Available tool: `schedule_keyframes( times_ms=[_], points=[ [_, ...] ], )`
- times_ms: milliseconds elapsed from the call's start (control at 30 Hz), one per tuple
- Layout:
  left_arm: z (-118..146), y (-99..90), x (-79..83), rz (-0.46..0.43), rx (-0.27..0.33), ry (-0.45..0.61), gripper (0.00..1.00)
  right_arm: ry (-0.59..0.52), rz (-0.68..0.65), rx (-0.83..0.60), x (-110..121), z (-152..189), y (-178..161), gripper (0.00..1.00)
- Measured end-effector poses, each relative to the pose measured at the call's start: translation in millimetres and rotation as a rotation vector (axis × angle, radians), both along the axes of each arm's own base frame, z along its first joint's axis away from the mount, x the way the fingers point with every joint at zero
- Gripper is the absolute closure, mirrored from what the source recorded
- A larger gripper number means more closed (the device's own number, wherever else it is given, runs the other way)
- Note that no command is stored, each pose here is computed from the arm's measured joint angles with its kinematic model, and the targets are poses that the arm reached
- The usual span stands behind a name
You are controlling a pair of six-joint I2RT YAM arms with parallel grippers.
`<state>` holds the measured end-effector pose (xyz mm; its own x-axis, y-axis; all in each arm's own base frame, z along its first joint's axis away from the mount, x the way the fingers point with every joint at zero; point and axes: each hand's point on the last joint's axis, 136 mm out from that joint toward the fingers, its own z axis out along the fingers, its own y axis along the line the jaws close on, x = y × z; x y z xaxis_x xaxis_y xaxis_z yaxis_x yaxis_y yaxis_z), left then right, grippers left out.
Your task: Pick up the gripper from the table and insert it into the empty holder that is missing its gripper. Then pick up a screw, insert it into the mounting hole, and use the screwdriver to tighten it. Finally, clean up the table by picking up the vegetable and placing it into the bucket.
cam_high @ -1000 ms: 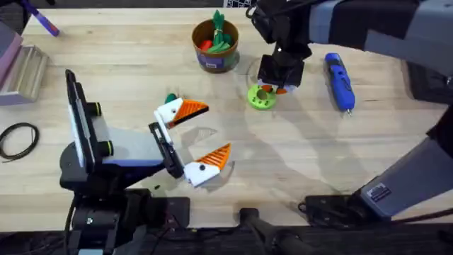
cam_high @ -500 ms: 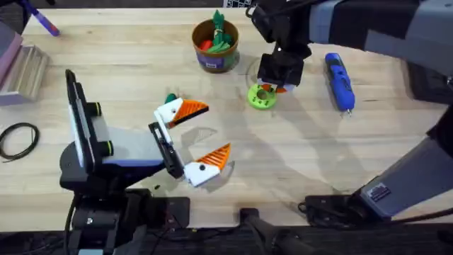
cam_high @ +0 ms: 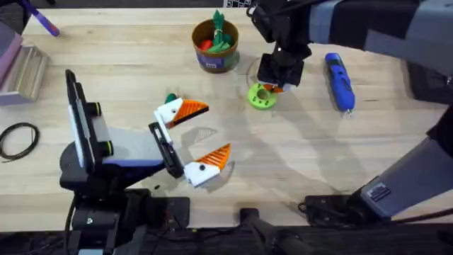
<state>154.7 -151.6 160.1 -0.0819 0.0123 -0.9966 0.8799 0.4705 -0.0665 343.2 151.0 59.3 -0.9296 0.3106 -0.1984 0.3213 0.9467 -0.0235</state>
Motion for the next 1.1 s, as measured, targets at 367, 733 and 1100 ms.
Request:
schedule_keyframes(
  times_ms=[367, 733, 1100],
  points=[
    [0.0, 0.0, 0.0, 0.0, 0.0, 0.0, 0.015, 0.0, 0.0, 0.0, 0.0, -0.1, 0.0, 0.994],
    [0.0, 0.0, 0.0, 0.0, 0.0, 0.0, 0.015, -0.005, 0.021, -0.001, -2.7, 20.0, 0.9, 0.994],
    [0.0, 0.0, 0.0, 0.0, 0.0, 0.0, 0.015, -0.249, 0.239, 0.063, 1.9, 156.2, 25.7, 0.995]
  ],
)
